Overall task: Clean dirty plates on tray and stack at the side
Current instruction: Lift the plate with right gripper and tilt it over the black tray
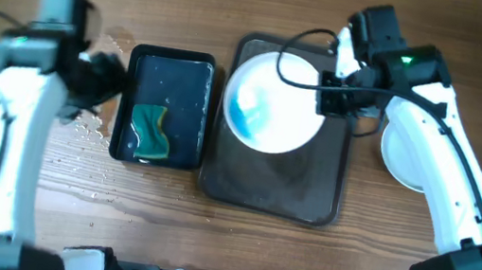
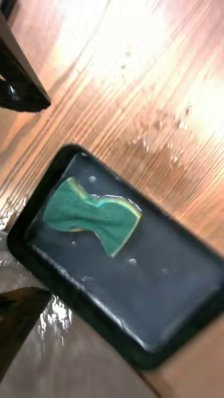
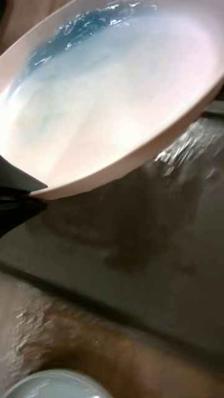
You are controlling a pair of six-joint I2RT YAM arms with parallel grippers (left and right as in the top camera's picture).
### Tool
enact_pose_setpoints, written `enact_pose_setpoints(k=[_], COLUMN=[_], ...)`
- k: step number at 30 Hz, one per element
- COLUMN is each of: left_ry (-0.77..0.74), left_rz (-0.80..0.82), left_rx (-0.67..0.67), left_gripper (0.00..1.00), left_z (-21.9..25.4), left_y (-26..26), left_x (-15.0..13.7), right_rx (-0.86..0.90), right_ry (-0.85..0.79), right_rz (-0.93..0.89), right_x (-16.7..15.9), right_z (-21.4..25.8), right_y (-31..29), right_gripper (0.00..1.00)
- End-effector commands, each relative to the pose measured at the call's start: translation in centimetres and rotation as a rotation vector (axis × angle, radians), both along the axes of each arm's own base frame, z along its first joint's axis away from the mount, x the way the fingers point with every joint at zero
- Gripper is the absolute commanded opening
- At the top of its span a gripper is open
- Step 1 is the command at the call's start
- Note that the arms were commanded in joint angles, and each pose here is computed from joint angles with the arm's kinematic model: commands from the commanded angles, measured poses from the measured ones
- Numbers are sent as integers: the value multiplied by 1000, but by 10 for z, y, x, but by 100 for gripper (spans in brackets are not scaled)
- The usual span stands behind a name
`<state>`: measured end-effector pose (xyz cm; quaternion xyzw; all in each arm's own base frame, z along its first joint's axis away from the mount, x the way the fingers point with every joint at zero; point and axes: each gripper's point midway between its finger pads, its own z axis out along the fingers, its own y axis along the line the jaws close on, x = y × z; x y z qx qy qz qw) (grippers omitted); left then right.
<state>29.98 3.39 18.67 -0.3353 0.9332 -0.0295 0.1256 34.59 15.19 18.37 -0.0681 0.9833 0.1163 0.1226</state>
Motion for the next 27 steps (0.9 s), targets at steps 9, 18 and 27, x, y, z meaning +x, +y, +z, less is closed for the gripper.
enact_pose_setpoints(k=[9,18,27], left_ry=[-241,-240,-240], left_rz=[258,258,258], left_rx=[-14,-14,-14], left_gripper=[100,100,100], left_z=[73,73,73], left_y=[59,59,59], left_x=[-48,-48,-48], right_rx=[-234,-598,-718], right_ry=[-513,-937,-1060], right_rz=[-8,-15,33], right_x=[83,26,-12], right_z=[39,114,137], right_y=[144,179,198], right_gripper=[4,5,4])
